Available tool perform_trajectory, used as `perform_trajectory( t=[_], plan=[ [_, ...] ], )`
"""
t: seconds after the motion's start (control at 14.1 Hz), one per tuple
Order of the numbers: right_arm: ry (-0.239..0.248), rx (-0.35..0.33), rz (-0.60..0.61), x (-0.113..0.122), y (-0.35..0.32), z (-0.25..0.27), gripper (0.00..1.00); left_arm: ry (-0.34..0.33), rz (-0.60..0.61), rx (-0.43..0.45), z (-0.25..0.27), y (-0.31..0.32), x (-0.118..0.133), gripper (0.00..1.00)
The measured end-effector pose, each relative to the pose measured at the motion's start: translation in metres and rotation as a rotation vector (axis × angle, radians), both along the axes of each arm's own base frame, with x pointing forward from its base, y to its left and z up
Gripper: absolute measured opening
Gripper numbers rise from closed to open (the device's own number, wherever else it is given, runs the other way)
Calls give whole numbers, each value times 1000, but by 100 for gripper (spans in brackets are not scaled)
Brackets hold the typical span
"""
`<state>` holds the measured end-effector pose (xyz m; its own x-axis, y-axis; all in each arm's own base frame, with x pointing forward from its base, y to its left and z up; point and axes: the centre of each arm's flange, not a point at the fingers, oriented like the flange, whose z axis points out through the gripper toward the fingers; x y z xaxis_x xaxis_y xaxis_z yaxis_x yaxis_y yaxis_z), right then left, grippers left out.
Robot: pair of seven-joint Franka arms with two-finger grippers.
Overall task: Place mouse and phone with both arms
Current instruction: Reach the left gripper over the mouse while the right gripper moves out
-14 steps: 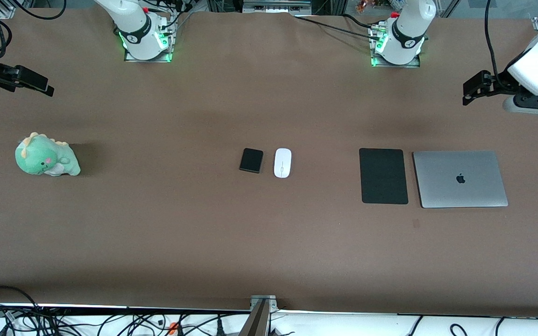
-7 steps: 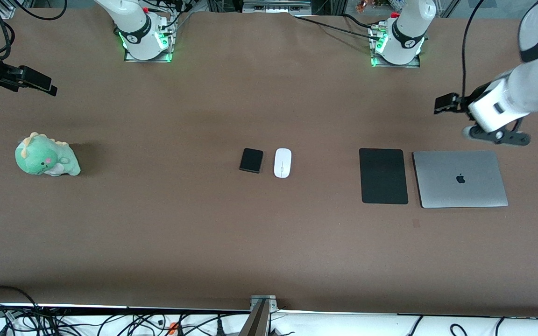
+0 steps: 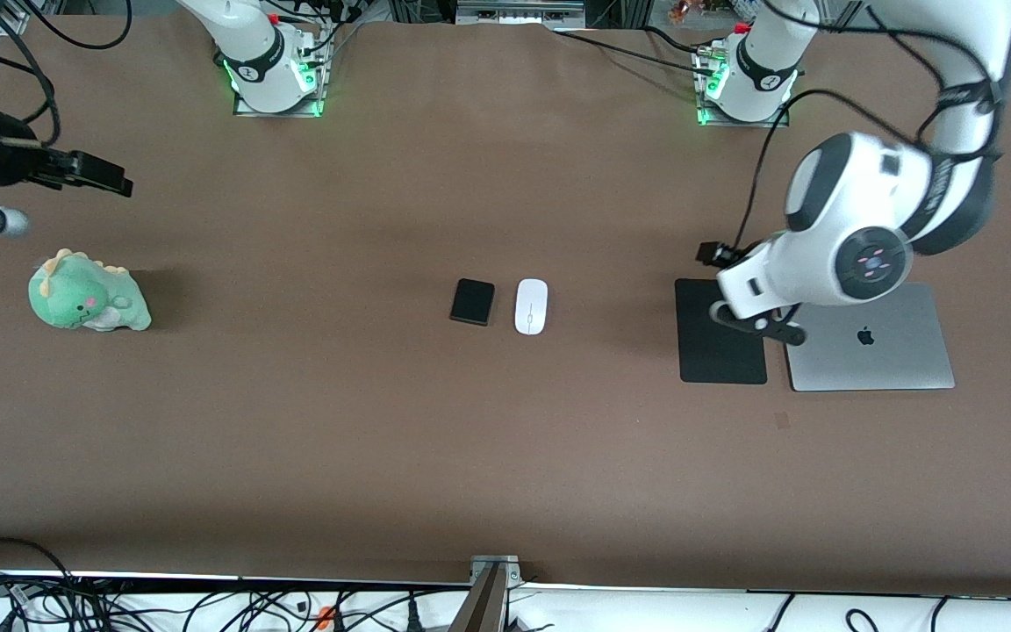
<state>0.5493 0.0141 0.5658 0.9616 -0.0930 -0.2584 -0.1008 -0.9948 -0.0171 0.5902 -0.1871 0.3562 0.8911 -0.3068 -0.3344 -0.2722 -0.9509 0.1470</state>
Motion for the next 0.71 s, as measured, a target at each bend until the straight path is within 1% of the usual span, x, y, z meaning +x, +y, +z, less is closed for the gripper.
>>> perform_trajectory(
  t=[0.14, 0.35, 0.5, 0.71],
  plan=[
    [15, -3, 15, 11, 10, -19, 100, -45, 22, -59, -24, -31, 6, 100],
    [13, -8, 28, 27, 21, -45, 100, -121, 67, -78, -55, -78, 8, 100],
    [3, -10, 35, 37, 27, -60, 100, -161, 122, -84, -76, -116, 2, 100],
    [1, 3, 40, 48, 36, -81, 100, -222, 190, -91, -107, -175, -17, 100]
  ],
)
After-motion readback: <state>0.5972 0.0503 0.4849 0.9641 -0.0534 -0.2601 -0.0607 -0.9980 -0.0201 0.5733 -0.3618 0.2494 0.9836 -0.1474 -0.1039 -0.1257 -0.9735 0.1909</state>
